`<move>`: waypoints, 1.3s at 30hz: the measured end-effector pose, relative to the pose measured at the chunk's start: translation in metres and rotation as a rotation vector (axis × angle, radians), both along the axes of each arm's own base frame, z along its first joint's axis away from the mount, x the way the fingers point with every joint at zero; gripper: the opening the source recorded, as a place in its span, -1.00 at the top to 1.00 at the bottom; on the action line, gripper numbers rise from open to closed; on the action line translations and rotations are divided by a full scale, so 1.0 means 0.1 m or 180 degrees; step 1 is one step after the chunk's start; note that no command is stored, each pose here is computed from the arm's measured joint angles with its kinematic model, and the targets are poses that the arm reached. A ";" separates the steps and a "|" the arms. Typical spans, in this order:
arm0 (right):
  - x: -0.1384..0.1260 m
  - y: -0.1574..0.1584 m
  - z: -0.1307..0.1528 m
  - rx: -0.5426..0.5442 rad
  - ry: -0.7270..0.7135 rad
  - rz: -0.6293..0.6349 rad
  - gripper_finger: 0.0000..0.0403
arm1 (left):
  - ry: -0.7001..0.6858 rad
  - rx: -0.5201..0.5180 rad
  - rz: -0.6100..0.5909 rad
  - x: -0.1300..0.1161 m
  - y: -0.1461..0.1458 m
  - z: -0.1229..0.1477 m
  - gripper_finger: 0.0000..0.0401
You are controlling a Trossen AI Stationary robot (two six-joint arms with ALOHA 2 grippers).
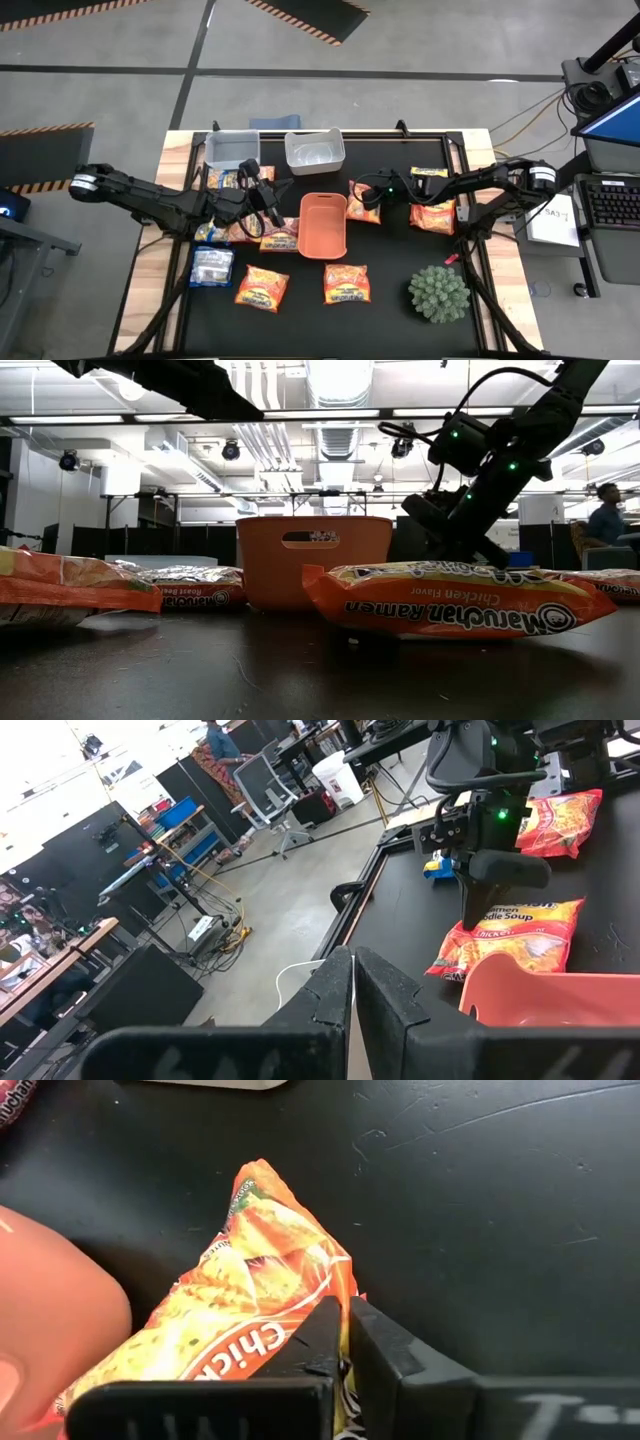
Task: Sort Maruchan noodles
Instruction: Put the orange bag into the white bin
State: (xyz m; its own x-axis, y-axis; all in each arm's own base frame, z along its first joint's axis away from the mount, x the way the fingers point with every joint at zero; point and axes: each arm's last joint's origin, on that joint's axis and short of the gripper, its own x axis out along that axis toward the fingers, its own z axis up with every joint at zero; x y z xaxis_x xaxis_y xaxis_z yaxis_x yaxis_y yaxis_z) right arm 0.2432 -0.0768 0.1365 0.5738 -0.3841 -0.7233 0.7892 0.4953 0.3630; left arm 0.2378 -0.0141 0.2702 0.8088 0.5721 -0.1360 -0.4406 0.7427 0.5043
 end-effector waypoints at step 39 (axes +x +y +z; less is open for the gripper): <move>-0.21 0.02 0.38 -0.0766 0.0144 0.0410 0.96 | -0.0570 -0.0509 -0.0129 0.37 -0.07 -0.19 1.00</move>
